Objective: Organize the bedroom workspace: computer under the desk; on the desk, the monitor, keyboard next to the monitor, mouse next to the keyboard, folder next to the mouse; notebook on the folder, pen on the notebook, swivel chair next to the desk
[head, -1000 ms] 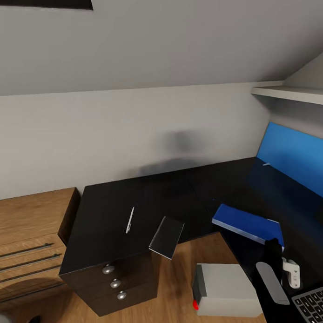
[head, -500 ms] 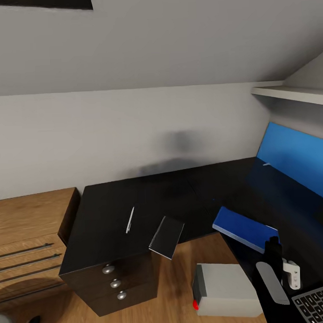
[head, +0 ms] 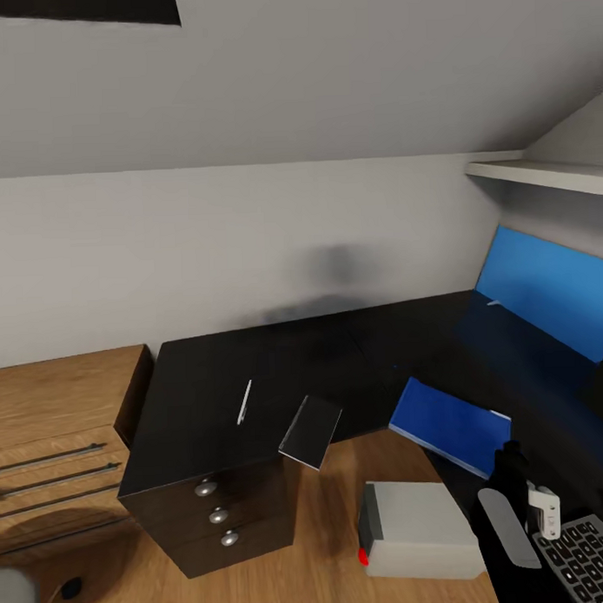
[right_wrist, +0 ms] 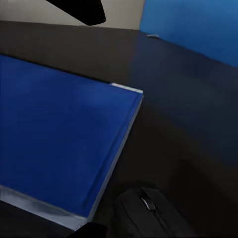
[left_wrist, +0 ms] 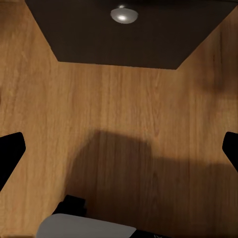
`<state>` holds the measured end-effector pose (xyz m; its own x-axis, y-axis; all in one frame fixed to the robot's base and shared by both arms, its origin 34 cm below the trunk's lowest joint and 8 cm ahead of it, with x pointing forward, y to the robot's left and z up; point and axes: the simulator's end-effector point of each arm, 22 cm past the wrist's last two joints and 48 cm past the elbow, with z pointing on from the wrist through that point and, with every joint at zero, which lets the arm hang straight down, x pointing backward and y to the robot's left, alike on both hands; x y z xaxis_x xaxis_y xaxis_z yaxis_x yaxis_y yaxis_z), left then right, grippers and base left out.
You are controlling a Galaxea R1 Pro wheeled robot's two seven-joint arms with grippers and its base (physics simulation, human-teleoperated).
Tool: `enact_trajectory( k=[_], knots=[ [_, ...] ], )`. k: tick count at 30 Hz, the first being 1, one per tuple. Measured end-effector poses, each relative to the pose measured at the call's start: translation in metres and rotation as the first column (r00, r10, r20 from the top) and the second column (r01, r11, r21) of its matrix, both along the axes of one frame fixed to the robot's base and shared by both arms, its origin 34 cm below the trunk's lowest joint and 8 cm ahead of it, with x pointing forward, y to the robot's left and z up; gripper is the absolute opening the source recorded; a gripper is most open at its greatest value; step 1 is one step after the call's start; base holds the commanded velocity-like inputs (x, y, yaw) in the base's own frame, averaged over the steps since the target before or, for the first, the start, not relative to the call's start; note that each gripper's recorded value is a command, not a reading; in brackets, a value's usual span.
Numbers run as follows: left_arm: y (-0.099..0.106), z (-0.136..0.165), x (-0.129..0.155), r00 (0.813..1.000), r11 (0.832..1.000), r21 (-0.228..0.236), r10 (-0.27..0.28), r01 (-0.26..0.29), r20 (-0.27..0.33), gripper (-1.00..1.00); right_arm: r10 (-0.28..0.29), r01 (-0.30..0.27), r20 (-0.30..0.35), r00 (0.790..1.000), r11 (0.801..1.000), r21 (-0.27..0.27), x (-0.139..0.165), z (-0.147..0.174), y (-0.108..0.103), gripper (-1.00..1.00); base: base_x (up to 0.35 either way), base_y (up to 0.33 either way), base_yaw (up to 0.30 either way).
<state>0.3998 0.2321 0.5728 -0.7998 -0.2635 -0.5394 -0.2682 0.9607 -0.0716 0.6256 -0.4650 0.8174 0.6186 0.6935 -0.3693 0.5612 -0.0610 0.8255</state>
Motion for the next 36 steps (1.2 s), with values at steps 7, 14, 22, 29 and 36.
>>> enact_trajectory(
  k=[7,14,22,29,36],
  knots=[
    [0.0,0.0,0.0,1.0,1.0,-0.001,0.001,-0.001,-0.001,1.0,0.004,-0.004,0.007,1.0,1.0,-0.004,0.002,0.002,0.0,1.0,-0.019,0.0,0.0],
    [0.0,0.0,0.0,1.0,1.0,-0.001,0.002,-0.002,-0.001,1.0,0.007,-0.007,0.009,1.0,1.0,-0.006,0.002,0.003,0.001,1.0,-0.001,0.0,0.0],
    [0.0,0.0,0.0,1.0,1.0,-0.002,0.002,-0.002,-0.001,1.0,0.022,-0.021,0.047,0.999,0.999,-0.025,0.011,0.018,0.003,1.0,0.0,0.0,0.0],
    [0.0,0.0,0.0,1.0,1.0,-0.002,0.002,-0.002,-0.001,1.0,0.076,-0.071,0.088,0.993,0.996,-0.06,0.027,0.04,0.017,1.0,0.0,0.0,0.0],
    [0.0,0.0,0.0,1.0,1.0,-0.002,0.002,-0.002,-0.001,1.0,0.12,-0.112,0.106,0.987,0.991,-0.078,0.036,0.051,0.03,1.0,0.0,0.0,0.0]
  ],
)
